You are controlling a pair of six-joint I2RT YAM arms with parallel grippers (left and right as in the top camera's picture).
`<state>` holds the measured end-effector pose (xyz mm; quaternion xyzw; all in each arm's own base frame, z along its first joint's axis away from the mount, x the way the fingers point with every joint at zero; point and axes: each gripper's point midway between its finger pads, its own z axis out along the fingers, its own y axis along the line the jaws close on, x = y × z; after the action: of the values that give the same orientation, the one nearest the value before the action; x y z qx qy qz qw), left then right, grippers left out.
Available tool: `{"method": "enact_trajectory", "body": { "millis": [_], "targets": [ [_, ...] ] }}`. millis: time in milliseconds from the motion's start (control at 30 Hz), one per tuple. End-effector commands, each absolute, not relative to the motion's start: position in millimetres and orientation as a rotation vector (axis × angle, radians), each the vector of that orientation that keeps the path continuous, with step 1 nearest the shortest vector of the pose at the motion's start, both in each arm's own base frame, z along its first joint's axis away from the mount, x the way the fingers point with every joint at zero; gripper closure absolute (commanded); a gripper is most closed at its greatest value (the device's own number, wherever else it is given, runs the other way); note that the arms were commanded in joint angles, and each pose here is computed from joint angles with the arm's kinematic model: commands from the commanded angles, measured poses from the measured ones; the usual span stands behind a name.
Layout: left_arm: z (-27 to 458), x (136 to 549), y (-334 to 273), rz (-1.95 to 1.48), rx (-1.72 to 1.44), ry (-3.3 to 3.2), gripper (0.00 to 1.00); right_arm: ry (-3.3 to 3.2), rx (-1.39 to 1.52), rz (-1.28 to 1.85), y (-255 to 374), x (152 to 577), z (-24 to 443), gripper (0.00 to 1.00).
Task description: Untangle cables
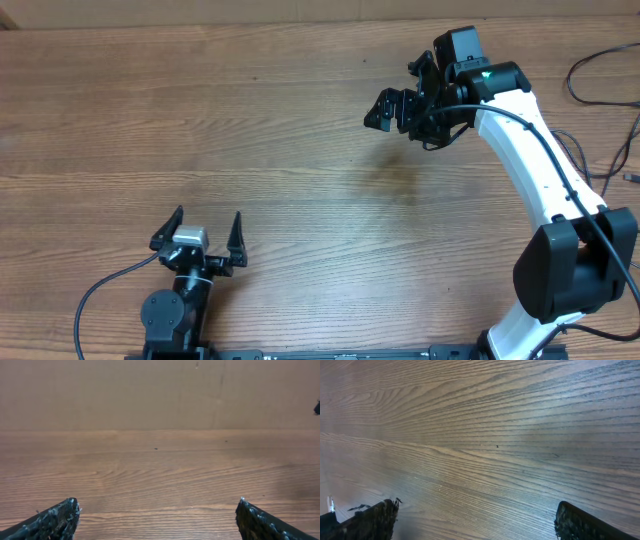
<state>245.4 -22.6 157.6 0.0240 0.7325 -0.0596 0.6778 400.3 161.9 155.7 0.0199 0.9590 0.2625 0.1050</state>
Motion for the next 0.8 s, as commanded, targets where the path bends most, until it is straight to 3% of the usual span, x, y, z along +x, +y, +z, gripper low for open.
{"method": "enact_trajectory", "body": {
  "millis": [0, 767],
  "targets": [
    [157.1, 245.3, -17.6, -0.094, 0.055, 1.642, 0.0, 2.804, 0.047, 0.783, 163.8, 403.1, 163.5, 0.0],
    [156.0, 246.0, -7.7, -0.112, -0.06, 1.647, 0.0, 2.804, 0.048, 0.783, 163.8, 403.1, 163.5, 0.0]
  ]
}}
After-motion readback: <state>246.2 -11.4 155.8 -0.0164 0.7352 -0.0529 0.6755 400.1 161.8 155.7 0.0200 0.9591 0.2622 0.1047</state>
